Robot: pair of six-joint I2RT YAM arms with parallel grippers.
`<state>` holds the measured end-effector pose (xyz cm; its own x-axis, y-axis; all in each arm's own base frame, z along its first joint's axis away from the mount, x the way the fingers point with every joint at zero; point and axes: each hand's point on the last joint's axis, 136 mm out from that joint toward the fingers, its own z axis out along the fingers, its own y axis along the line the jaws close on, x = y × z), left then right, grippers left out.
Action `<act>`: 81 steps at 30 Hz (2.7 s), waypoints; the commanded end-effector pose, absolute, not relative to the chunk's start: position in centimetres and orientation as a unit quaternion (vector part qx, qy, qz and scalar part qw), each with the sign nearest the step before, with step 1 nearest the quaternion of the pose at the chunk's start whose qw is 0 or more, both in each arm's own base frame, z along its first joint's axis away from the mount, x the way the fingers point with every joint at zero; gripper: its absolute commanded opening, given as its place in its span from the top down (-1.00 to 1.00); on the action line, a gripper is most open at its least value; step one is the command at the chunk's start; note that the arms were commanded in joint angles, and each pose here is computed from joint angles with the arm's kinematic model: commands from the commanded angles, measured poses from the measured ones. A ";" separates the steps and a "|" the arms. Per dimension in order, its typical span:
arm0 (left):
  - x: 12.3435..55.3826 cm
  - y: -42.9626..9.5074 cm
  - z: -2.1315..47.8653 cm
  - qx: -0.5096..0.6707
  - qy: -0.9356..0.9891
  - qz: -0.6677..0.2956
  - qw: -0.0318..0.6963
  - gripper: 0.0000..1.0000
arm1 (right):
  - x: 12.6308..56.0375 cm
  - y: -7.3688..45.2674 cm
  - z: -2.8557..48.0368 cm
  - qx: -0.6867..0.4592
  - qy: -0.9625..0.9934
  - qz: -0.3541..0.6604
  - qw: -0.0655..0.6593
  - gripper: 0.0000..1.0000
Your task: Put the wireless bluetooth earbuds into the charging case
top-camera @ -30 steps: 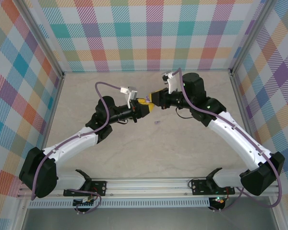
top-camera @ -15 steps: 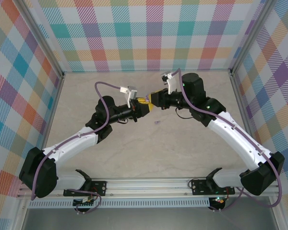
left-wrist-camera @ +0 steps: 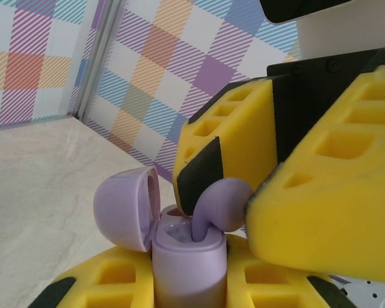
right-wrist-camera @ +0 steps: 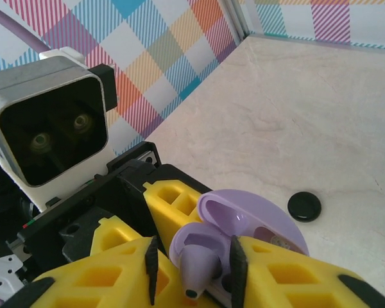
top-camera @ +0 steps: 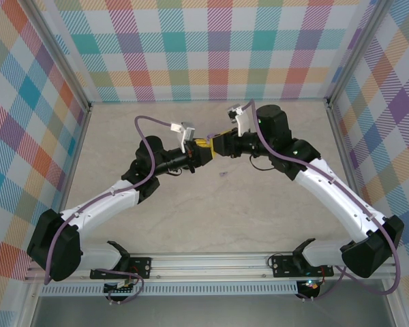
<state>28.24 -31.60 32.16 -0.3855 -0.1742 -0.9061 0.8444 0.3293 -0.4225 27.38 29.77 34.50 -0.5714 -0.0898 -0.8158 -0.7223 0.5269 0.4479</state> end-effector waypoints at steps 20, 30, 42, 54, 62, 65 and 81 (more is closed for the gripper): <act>27.2 -32.2 35.1 0.289 0.612 -0.522 0.519 0.60 | 27.2 27.2 38.1 -0.232 0.783 0.373 0.440 -0.06; 27.2 -32.0 35.3 0.287 0.612 -0.520 0.523 0.61 | 27.6 25.6 36.7 -0.201 0.813 0.332 0.433 0.11; 27.1 -32.4 35.1 0.293 0.613 -0.522 0.515 0.61 | 26.9 27.7 35.6 -0.234 0.816 0.367 0.380 0.40; 27.1 -33.0 34.7 0.305 0.620 -0.518 0.505 0.62 | 26.8 28.2 35.8 -0.239 0.813 0.379 0.373 0.34; 27.9 -32.2 33.6 0.292 0.661 -0.475 0.502 0.63 | 29.5 23.4 35.1 -0.140 0.845 0.272 0.438 0.16; 27.4 -31.5 34.1 0.294 0.662 -0.465 0.509 0.62 | 30.9 20.9 32.1 -0.089 0.885 0.205 0.408 0.14; 23.2 -27.6 35.6 0.305 0.672 -0.434 0.517 0.62 | 33.7 23.9 14.6 -0.149 0.960 0.191 0.140 0.50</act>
<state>23.98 -27.81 35.16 -0.2960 -0.0522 -0.9538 0.8519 0.4372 -0.2883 34.09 22.56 15.82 -0.9087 -0.1730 -0.3798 -0.2897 0.9166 0.2756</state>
